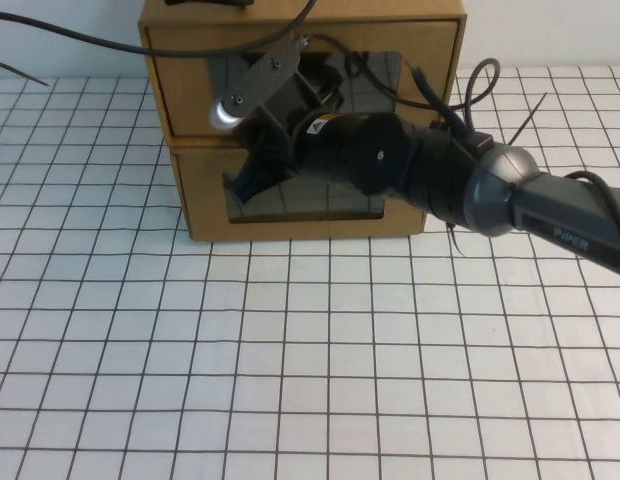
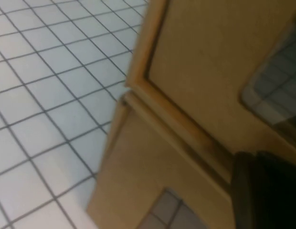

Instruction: Close the shoe box

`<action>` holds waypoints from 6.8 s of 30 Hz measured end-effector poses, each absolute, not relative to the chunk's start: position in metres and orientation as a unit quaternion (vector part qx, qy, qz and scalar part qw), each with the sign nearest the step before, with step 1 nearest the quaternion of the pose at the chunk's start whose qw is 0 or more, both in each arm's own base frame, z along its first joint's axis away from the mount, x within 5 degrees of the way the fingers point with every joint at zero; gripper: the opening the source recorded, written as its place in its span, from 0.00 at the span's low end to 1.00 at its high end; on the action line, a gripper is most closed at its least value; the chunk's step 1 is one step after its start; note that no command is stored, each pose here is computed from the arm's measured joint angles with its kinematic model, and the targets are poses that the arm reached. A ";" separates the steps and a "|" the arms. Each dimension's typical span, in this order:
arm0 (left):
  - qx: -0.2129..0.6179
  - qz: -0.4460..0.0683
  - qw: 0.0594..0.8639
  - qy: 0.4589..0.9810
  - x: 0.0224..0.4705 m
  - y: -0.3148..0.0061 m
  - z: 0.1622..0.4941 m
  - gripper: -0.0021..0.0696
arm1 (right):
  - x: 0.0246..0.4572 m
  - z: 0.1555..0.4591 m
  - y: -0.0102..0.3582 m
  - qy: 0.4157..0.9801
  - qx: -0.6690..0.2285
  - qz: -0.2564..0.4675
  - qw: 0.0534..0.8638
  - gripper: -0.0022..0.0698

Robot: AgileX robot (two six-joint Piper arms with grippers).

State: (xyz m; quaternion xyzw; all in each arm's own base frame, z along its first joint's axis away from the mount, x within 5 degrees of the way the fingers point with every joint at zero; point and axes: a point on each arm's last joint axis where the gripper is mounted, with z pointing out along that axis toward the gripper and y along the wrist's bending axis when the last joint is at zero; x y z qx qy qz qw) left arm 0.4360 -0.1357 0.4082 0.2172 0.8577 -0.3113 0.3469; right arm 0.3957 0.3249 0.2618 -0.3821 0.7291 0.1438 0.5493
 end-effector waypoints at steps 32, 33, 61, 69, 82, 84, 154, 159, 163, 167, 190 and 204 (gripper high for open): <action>0.236 -0.134 0.502 0.821 0.219 -0.070 0.552 0.02 | 0.257 0.492 0.138 0.699 -0.397 0.181 0.566 0.01; 0.236 -0.133 0.498 0.824 0.211 -0.068 0.547 0.02 | 0.252 0.493 0.128 0.703 -0.385 0.177 0.571 0.01; 0.114 -0.150 0.610 0.770 0.039 -0.026 0.337 0.02 | 0.061 0.329 0.041 0.711 -0.211 0.143 0.655 0.01; 0.110 -0.151 0.629 0.754 0.033 -0.024 0.338 0.02 | 0.059 0.312 0.043 0.726 -0.211 0.164 0.633 0.01; 0.111 -0.150 0.627 0.757 0.034 -0.024 0.336 0.02 | 0.049 0.299 0.052 0.755 -0.267 0.203 0.563 0.01; 0.111 -0.150 0.627 0.757 0.034 -0.024 0.336 0.02 | 0.048 0.297 0.053 0.758 -0.274 0.207 0.554 0.01; 0.099 -0.041 0.586 0.803 0.051 -0.010 0.170 0.02 | 0.040 0.290 0.058 0.770 -0.311 0.228 0.507 0.01; 0.099 -0.041 0.587 0.803 0.051 -0.010 0.170 0.02 | 0.036 0.297 0.050 0.741 -0.301 0.175 0.575 0.01; 0.099 -0.041 0.587 0.803 0.051 -0.010 0.170 0.02 | 0.031 0.310 0.036 0.702 -0.239 0.123 0.659 0.01; 0.099 -0.041 0.587 0.803 0.051 -0.010 0.170 0.02 | 0.031 0.312 0.022 0.717 -0.142 0.103 0.675 0.01; 0.100 -0.039 0.586 0.803 0.051 -0.010 0.170 0.02 | 0.049 0.187 0.004 0.808 0.006 0.045 0.588 0.01; 0.100 -0.040 0.586 0.803 0.051 -0.010 0.170 0.02 | 0.053 0.172 0.003 0.805 0.012 0.043 0.592 0.01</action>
